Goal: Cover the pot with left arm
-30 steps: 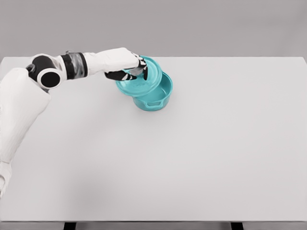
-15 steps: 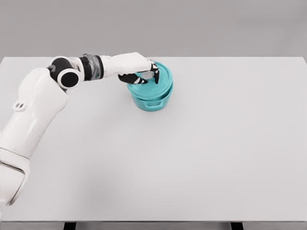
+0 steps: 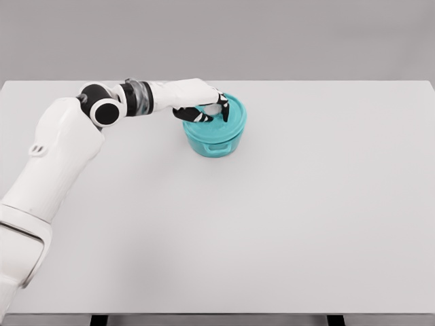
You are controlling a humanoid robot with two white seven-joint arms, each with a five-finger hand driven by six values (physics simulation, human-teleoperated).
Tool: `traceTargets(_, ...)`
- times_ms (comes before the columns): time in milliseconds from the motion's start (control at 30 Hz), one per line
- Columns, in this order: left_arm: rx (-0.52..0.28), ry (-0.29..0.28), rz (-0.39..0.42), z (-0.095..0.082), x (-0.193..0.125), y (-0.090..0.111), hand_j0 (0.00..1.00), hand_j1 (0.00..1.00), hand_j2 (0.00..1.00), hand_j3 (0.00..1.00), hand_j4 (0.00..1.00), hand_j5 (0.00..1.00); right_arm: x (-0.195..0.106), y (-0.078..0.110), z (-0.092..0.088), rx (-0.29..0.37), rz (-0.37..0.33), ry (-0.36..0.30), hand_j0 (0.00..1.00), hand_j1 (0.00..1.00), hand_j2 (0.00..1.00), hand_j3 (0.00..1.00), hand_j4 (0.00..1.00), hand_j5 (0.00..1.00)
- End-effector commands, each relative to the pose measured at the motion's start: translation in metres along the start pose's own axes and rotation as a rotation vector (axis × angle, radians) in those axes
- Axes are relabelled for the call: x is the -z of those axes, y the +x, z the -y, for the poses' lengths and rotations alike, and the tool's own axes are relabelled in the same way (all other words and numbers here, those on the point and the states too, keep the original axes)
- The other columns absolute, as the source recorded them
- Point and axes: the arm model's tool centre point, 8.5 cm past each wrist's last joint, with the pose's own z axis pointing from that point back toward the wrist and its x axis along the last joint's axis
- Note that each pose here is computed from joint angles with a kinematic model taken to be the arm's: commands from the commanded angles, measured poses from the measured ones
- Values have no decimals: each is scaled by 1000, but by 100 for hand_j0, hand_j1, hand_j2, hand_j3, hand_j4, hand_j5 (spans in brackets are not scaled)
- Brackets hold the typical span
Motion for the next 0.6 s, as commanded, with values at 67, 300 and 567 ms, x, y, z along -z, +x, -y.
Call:
traceTargets(67,-10,4,-1,0,0,-1,51,51,51,51,51,51,0,0,0,0,0,0,100,100,100,100,100,100)
traceTargets(300,-15,-1,-8,1,0,-3,55,55,55,55,55,55,0,0,0,0,0,0,100,100,100,100,100,100)
traceTargets(567,-15,-1,-8,1,0,-3,59,59,59,59,59,59,0,0,0,0,0,0,100,100,100,100,100,100)
